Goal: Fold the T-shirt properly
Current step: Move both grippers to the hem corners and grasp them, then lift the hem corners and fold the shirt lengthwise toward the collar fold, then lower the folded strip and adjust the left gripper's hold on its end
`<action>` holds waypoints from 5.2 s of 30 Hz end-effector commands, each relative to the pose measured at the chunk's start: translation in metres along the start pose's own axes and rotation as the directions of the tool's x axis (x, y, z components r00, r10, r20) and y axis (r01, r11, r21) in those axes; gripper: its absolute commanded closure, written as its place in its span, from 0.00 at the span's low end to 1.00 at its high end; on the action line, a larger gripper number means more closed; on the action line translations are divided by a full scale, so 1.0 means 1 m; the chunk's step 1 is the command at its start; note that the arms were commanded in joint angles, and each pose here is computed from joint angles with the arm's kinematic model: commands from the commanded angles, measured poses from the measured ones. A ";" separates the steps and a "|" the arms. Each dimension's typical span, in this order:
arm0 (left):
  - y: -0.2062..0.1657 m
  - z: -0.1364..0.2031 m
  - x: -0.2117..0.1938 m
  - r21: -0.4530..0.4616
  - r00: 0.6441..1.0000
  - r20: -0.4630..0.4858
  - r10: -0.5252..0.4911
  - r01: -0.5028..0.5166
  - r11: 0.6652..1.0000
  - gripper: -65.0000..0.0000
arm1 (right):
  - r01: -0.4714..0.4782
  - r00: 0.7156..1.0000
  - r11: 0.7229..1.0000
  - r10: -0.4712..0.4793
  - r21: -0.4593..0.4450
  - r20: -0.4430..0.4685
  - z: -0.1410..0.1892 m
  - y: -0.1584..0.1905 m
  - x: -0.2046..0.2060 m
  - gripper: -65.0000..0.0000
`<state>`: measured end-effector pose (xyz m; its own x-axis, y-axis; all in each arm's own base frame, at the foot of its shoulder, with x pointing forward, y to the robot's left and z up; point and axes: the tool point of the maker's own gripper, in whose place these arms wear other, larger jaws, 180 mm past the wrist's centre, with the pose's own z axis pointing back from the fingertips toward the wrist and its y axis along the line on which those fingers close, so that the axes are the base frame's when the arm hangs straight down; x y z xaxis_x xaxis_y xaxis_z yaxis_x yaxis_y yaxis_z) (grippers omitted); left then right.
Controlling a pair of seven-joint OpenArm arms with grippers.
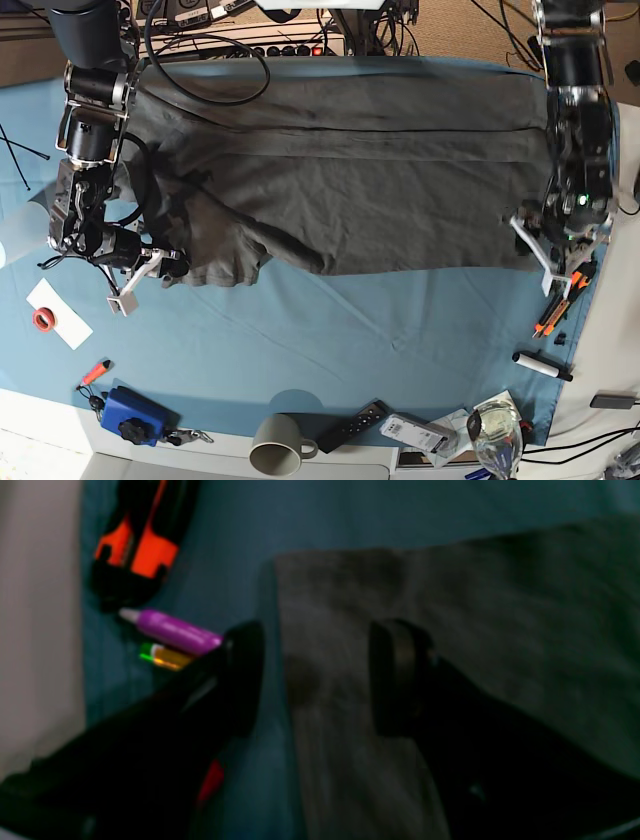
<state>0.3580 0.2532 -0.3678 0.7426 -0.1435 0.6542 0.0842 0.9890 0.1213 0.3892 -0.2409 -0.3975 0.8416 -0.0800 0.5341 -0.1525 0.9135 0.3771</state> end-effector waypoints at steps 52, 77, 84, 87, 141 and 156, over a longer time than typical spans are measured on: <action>-0.019 -0.009 0.030 -0.245 0.949 -0.270 0.162 -0.230 0.942 1.00 | -0.099 0.990 0.992 0.106 -0.073 0.096 0.037 0.006 0.089 1.00; 0.008 0.041 0.000 -0.274 0.971 -0.156 0.183 -0.220 0.936 1.00 | -0.163 0.968 0.985 0.172 -0.061 0.180 0.096 0.024 0.087 1.00; 0.004 0.057 -0.021 -0.310 0.973 -0.144 0.179 -0.216 0.926 1.00 | -0.139 0.964 0.989 0.125 0.046 0.234 0.105 0.031 0.072 1.00; 0.002 0.060 -0.029 -0.307 0.974 -0.154 0.167 -0.208 0.929 1.00 | -0.164 0.962 0.986 0.154 0.028 0.225 0.107 0.033 0.063 1.00; 0.000 0.115 -0.105 -0.282 0.969 -0.225 0.097 -0.161 0.946 1.00 | -0.065 0.976 0.982 0.100 -0.176 0.195 0.196 -0.013 -0.074 1.00; -0.003 0.119 -0.124 -0.282 0.958 -0.271 0.090 -0.169 0.944 0.67 | -0.095 0.976 0.976 0.129 -0.194 0.174 0.196 -0.016 -0.077 0.89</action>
<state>0.1806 0.2597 -0.3689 0.9124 -0.0263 0.4084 0.1276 0.9665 -0.2229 0.2184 -0.3218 -0.3123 0.7459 -0.0575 0.6636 -0.1072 0.9729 0.2048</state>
